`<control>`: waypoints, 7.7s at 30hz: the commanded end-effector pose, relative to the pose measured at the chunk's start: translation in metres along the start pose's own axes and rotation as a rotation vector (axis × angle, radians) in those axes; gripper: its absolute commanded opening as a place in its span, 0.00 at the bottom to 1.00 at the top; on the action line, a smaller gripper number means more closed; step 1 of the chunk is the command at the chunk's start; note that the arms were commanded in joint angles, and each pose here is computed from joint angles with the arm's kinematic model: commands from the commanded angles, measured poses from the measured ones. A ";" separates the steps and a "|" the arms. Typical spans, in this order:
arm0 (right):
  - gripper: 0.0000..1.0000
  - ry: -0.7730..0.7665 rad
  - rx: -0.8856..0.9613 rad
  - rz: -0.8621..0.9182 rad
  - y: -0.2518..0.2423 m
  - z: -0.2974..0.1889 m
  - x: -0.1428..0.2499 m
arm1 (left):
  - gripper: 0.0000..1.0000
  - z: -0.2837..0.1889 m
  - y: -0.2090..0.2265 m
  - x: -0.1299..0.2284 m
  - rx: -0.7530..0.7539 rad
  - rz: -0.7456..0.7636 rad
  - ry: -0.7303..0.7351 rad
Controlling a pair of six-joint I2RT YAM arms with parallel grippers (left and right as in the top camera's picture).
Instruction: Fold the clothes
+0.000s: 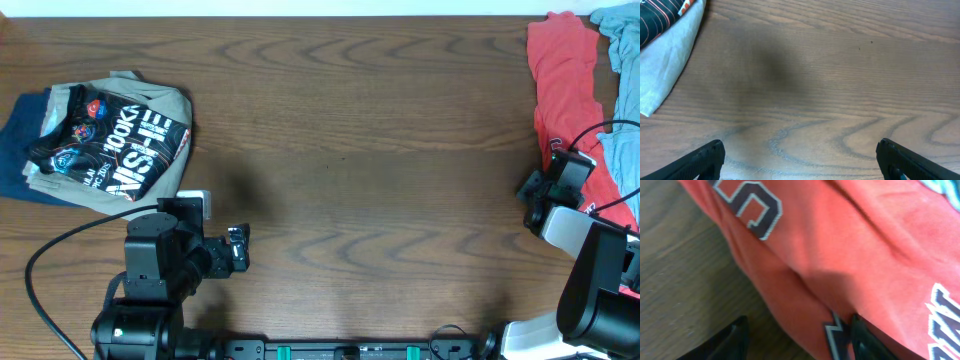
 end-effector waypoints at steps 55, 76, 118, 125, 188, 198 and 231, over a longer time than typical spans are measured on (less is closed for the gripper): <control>0.01 0.185 -1.074 -0.256 0.113 -0.168 0.020 | 0.98 -0.004 -0.001 -0.005 0.007 -0.004 -0.016; 0.99 0.112 -1.239 -0.513 0.147 -0.228 0.051 | 0.98 -0.004 -0.002 -0.006 0.007 -0.004 -0.020; 0.77 0.369 0.024 0.079 -0.015 -0.080 0.055 | 0.98 0.179 -0.139 0.013 0.639 0.035 0.315; 0.78 0.369 0.022 0.075 -0.015 -0.080 0.055 | 0.95 0.195 -0.176 0.026 0.727 0.131 0.272; 0.84 0.347 0.020 0.055 -0.014 -0.078 0.051 | 0.98 0.202 -0.108 0.051 0.054 -0.008 0.855; 0.84 0.305 -0.007 0.031 -0.010 -0.076 0.044 | 0.06 0.170 -0.096 0.087 -0.059 0.024 1.121; 0.01 0.175 -0.481 -0.151 0.053 -0.036 0.019 | 0.06 0.144 -0.055 0.000 -0.152 -0.106 0.698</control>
Point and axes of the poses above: each gripper's point midway between its finger pads, its own z axis out along the fingers, its own y axis along the line the jaws close on, x = y × z, the point moved 6 cm from there along -z, back along the fingers, and after that the axes turned 7 degrees about z, right-handed, at the moved point
